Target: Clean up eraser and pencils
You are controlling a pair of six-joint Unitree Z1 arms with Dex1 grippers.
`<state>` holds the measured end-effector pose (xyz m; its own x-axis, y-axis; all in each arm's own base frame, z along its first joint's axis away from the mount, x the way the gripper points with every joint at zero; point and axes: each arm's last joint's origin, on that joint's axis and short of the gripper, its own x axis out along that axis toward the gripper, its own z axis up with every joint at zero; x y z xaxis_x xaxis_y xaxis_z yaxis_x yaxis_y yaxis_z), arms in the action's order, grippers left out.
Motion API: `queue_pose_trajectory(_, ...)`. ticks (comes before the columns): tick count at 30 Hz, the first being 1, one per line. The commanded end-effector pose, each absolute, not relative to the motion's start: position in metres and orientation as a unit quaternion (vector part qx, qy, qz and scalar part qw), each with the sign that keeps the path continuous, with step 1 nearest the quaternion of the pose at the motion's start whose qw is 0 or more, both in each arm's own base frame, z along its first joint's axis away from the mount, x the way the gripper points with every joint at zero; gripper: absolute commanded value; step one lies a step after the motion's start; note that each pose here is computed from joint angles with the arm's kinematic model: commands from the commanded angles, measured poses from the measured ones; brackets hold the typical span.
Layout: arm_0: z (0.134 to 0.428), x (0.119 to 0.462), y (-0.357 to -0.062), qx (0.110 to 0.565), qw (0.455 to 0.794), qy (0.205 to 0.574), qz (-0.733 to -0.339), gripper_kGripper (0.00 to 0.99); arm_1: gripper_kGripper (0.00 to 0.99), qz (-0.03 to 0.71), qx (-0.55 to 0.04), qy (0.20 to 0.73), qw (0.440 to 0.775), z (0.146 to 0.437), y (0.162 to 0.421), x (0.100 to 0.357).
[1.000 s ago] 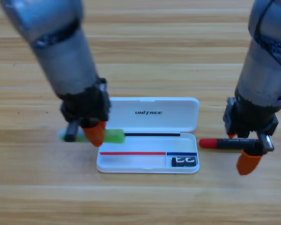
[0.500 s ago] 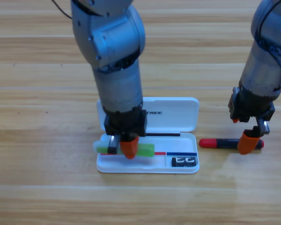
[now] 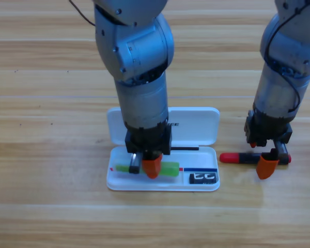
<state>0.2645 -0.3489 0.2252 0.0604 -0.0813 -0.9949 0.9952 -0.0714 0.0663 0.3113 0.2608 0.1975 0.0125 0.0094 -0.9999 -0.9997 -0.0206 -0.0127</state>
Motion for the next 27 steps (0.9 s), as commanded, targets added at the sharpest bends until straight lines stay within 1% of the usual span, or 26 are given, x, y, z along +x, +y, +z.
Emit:
queue_pose_trajectory(1, 0.202, 0.261, -0.358, 0.519, 0.496, 0.463, -0.520, 0.000, 0.724, 0.503, -0.499, 0.507, 0.491, 0.163, 0.264, 0.330)
queue_pose_trajectory(3, 0.203, 0.261, -0.358, 0.519, 0.497, 0.463, -0.518, 0.000, 0.637, 0.504, -0.499, 0.509, 0.488, 0.160, 0.264, 0.330)
queue_pose_trajectory(5, 0.204, 0.260, -0.357, 0.519, 0.500, 0.464, -0.515, 0.000, 0.479, 0.504, -0.500, 0.509, 0.486, 0.159, 0.264, 0.330)
queue_pose_trajectory(6, 0.204, 0.260, -0.356, 0.518, 0.500, 0.465, -0.515, 0.028, 0.374, 0.505, -0.501, 0.509, 0.485, 0.158, 0.265, 0.330)
queue_pose_trajectory(7, 0.205, 0.260, -0.356, 0.519, 0.499, 0.466, -0.514, 0.244, 0.279, 0.505, -0.501, 0.509, 0.484, 0.158, 0.264, 0.330)
queue_pose_trajectory(8, 0.205, 0.259, -0.355, 0.520, 0.500, 0.467, -0.512, 0.517, 0.189, 0.505, -0.502, 0.508, 0.484, 0.158, 0.264, 0.330)
queue_pose_trajectory(9, 0.205, 0.259, -0.354, 0.519, 0.501, 0.469, -0.510, 0.747, 0.110, 0.505, -0.503, 0.509, 0.484, 0.158, 0.264, 0.330)
queue_pose_trajectory(10, 0.206, 0.258, -0.354, 0.521, 0.502, 0.468, -0.507, 0.881, 0.028, 0.504, -0.505, 0.508, 0.483, 0.158, 0.264, 0.330)
queue_pose_trajectory(11, 0.207, 0.258, -0.353, 0.521, 0.502, 0.469, -0.507, 0.960, 0.000, 0.504, -0.506, 0.508, 0.481, 0.159, 0.263, 0.329)
queue_pose_trajectory(12, 0.207, 0.257, -0.352, 0.521, 0.502, 0.469, -0.506, 0.989, 0.000, 0.505, -0.508, 0.507, 0.479, 0.160, 0.262, 0.329)
queue_pose_trajectory(19, 0.218, 0.253, -0.346, 0.524, 0.507, 0.464, -0.503, 0.990, 0.000, 0.501, -0.513, 0.505, 0.481, 0.170, 0.257, 0.323)
queue_pose_trajectory(22, 0.232, 0.249, -0.340, 0.522, 0.516, 0.455, -0.504, 0.990, 0.000, 0.497, -0.513, 0.500, 0.489, 0.191, 0.251, 0.316)
queue_pose_trajectory(25, 0.258, 0.240, -0.327, 0.518, 0.535, 0.439, -0.503, 0.990, 0.000, 0.496, -0.514, 0.495, 0.494, 0.220, 0.242, 0.305)
queue_pose_trajectory(27, 0.279, 0.231, -0.315, 0.512, 0.554, 0.427, -0.499, 0.990, 0.000, 0.496, -0.513, 0.492, 0.499, 0.237, 0.237, 0.297)
